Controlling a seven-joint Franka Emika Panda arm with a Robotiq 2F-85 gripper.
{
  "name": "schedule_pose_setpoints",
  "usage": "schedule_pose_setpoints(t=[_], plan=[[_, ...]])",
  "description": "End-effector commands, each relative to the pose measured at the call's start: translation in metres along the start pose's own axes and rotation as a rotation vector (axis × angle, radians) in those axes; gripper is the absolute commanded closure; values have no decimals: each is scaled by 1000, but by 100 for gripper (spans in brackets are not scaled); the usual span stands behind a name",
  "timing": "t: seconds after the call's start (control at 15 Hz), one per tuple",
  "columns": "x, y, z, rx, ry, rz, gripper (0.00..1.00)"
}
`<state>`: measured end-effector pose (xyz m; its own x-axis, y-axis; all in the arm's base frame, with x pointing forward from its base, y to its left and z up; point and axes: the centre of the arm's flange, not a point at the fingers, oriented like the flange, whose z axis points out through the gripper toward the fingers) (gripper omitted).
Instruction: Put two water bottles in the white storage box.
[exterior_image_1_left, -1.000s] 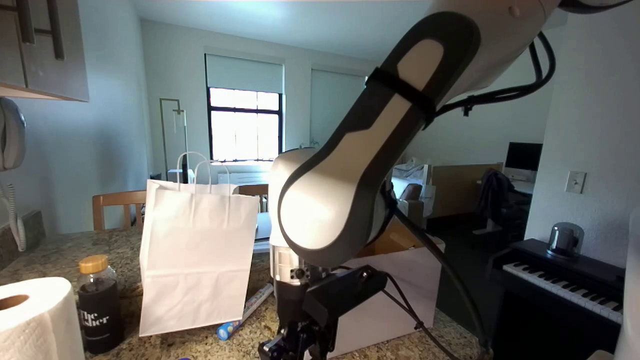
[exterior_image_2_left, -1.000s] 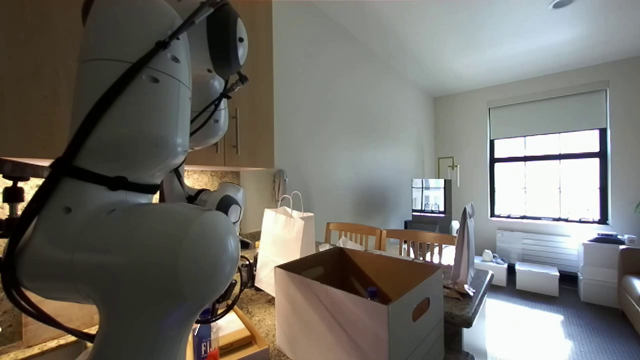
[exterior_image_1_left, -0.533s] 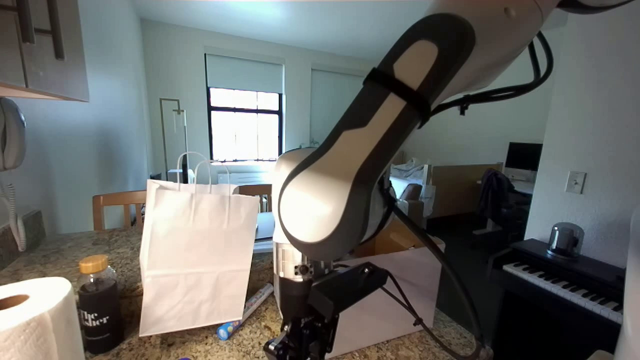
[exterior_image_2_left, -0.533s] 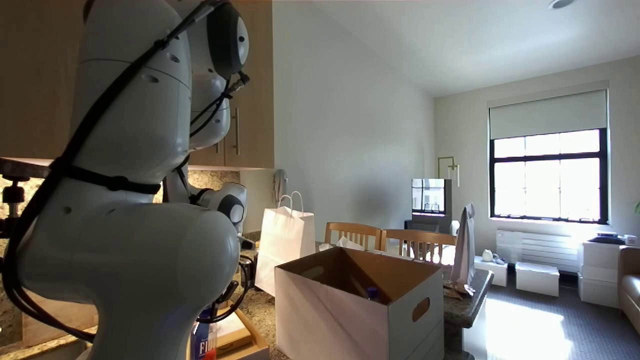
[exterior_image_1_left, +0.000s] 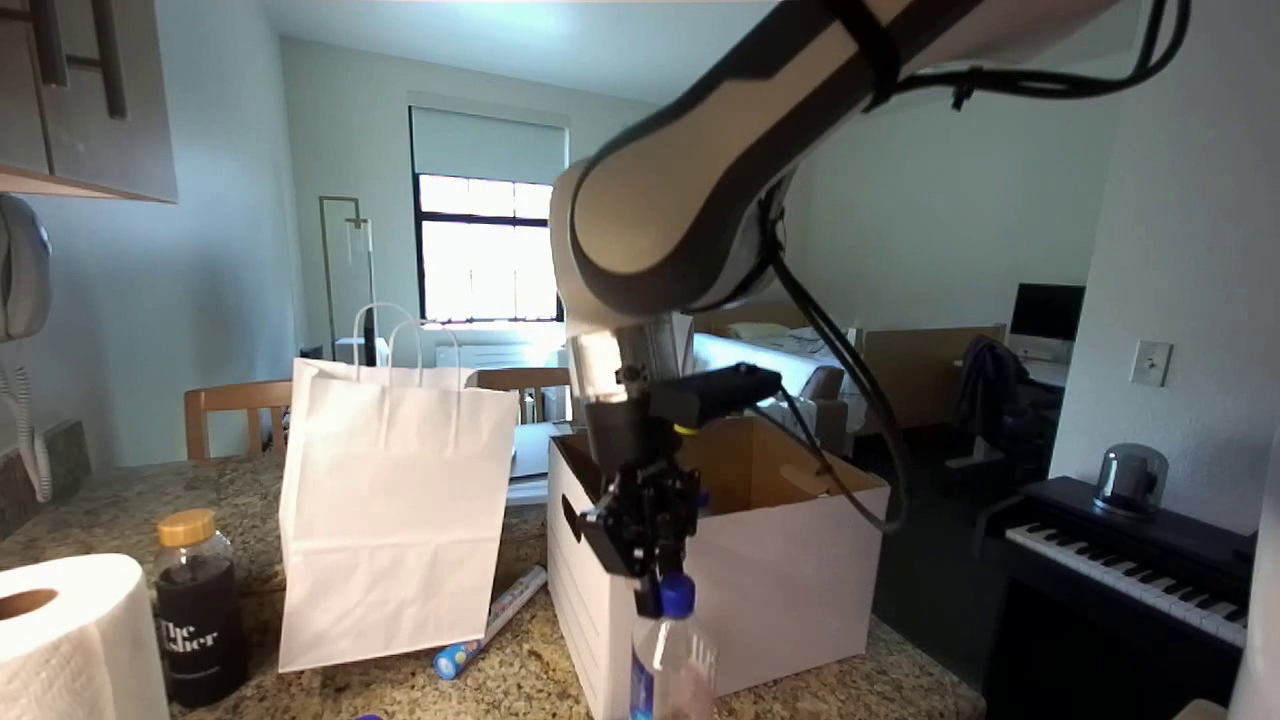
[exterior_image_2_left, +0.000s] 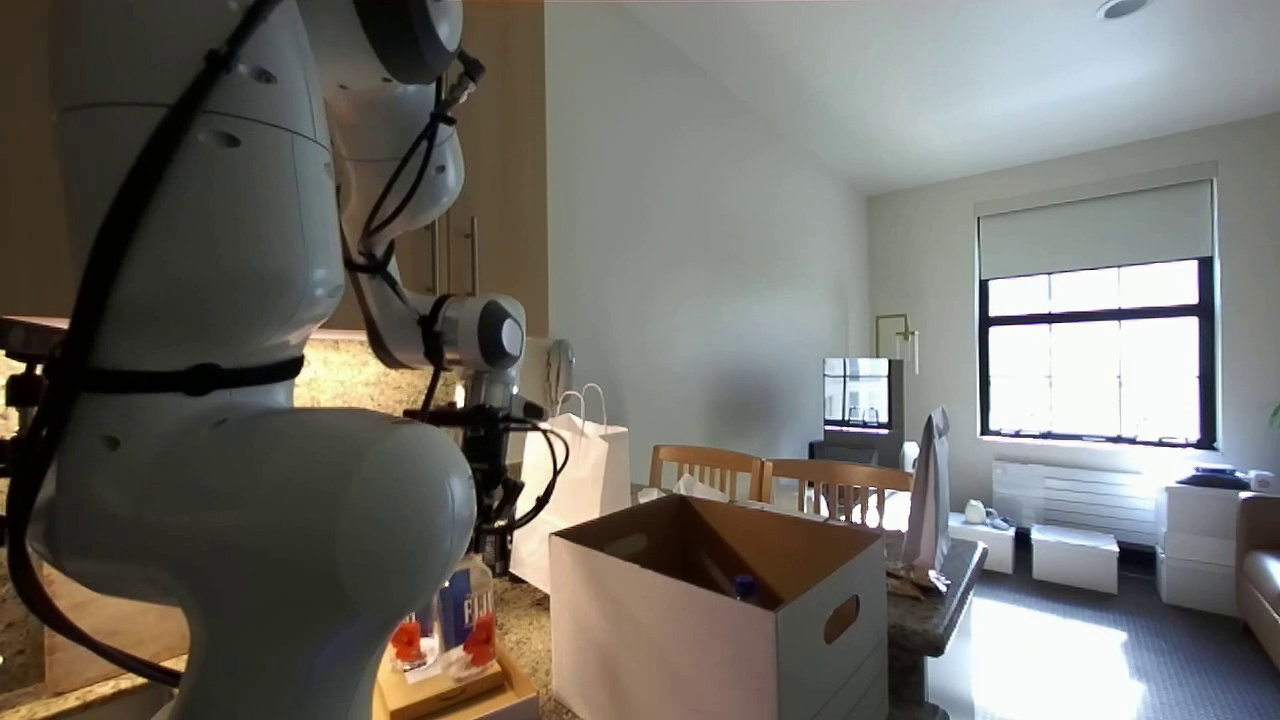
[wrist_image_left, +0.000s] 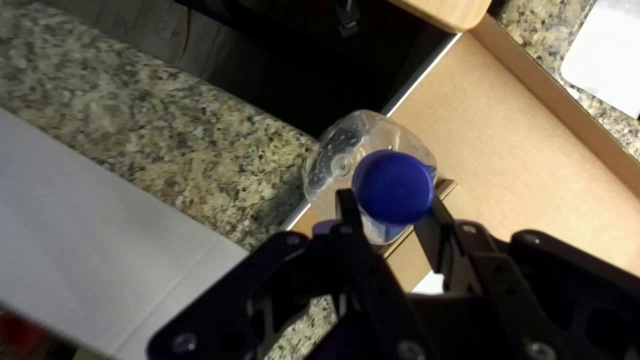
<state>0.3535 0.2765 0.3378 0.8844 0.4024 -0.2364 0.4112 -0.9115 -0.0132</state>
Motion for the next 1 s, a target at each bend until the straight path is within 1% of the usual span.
schedule_pose_setpoints(t=[0.0, 0.07, 0.2, 0.33, 0.47, 0.6, 0.8, 0.93], plan=[[-1, 29, -93, -62, 7, -82, 86], [-2, 36, -116, -63, 6, -108, 86], [-4, 55, -168, -76, 19, -119, 86], [-4, 78, -212, -77, 67, -104, 86], [-4, 104, -254, -59, 122, -74, 86], [-5, 133, -292, -33, 203, -3, 86], [-3, 177, -326, 11, 301, 90, 86], [4, 206, -338, 9, 338, 161, 86]])
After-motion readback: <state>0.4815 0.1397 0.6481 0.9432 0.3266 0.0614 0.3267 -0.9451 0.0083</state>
